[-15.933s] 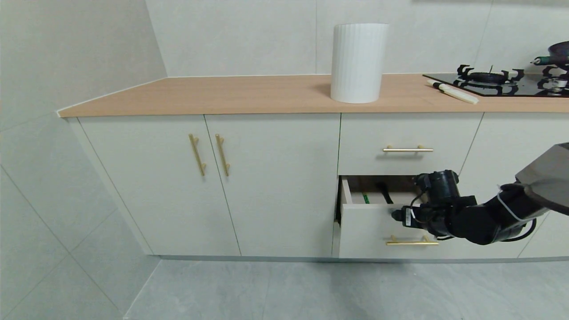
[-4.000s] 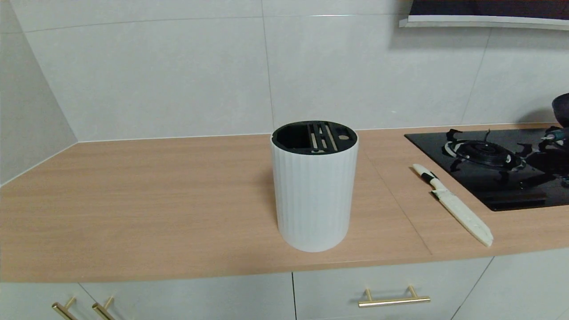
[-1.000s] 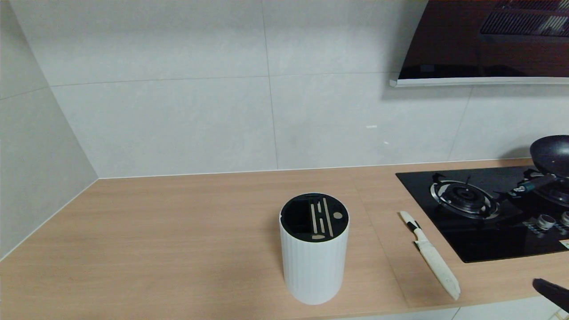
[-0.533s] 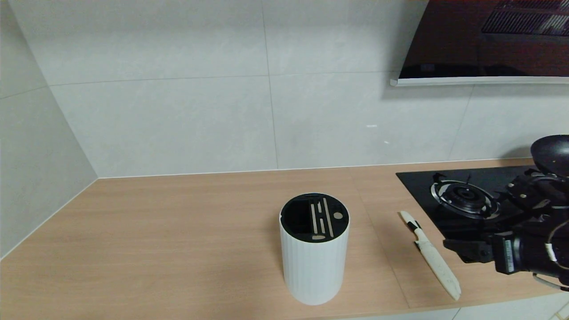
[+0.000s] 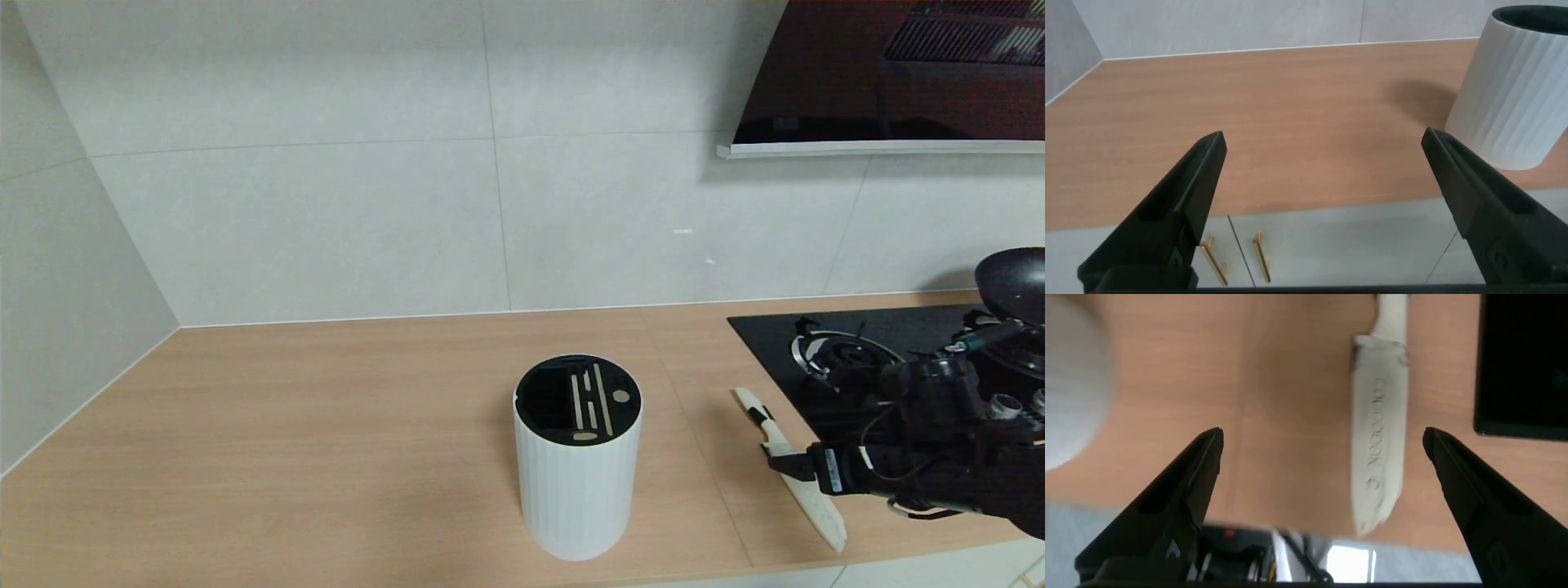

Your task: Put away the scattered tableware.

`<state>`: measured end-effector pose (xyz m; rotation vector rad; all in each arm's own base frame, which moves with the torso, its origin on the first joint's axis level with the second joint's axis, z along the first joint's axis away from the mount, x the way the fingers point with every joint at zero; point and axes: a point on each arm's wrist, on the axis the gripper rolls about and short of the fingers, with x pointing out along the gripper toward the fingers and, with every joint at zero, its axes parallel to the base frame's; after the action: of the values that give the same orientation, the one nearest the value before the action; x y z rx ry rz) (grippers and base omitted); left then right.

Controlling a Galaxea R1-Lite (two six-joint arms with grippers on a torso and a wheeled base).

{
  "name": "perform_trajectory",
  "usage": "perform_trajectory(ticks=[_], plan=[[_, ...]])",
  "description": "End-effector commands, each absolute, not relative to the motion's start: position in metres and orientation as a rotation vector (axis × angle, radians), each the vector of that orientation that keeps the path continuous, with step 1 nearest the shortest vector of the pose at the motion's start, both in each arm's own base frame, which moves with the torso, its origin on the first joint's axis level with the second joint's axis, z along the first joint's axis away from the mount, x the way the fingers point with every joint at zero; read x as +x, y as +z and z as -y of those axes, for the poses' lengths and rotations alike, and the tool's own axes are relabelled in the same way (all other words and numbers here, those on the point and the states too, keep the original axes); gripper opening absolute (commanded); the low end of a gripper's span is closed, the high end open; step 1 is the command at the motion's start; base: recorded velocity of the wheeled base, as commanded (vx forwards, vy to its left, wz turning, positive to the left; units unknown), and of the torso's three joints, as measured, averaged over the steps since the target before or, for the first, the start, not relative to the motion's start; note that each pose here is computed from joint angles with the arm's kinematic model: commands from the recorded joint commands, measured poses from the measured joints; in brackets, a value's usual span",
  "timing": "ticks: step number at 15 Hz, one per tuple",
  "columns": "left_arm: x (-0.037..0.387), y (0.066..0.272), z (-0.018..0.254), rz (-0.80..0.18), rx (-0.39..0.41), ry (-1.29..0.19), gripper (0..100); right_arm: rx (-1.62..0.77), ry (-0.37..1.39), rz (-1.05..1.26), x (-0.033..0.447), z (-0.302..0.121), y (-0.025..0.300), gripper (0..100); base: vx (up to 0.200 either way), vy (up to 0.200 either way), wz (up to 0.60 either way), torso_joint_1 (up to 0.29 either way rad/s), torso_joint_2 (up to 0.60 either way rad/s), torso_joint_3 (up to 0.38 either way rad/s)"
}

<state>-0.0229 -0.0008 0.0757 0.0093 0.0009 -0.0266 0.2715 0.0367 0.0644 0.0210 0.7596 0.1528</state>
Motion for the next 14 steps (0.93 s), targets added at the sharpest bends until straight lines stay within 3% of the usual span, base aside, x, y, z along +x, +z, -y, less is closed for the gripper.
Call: perform_trajectory(ticks=[1,6,14], plan=[[-0.023,0.076,0.001,-0.001,0.009,-0.026,100,0.029,0.11,-0.84,0.283,-0.028,0.029,100,0.0,0.0,0.0,0.0,0.0,0.0],[-0.023,0.076,0.001,-0.001,0.009,-0.026,100,0.012,0.046,-0.758,0.298,-0.025,0.0,100,0.0,0.0,0.0,0.0,0.0,0.0],[-0.023,0.076,0.001,0.0,0.009,-0.026,100,-0.001,0.034,-0.666,0.308,-0.031,-0.015,100,0.0,0.0,0.0,0.0,0.0,0.0]])
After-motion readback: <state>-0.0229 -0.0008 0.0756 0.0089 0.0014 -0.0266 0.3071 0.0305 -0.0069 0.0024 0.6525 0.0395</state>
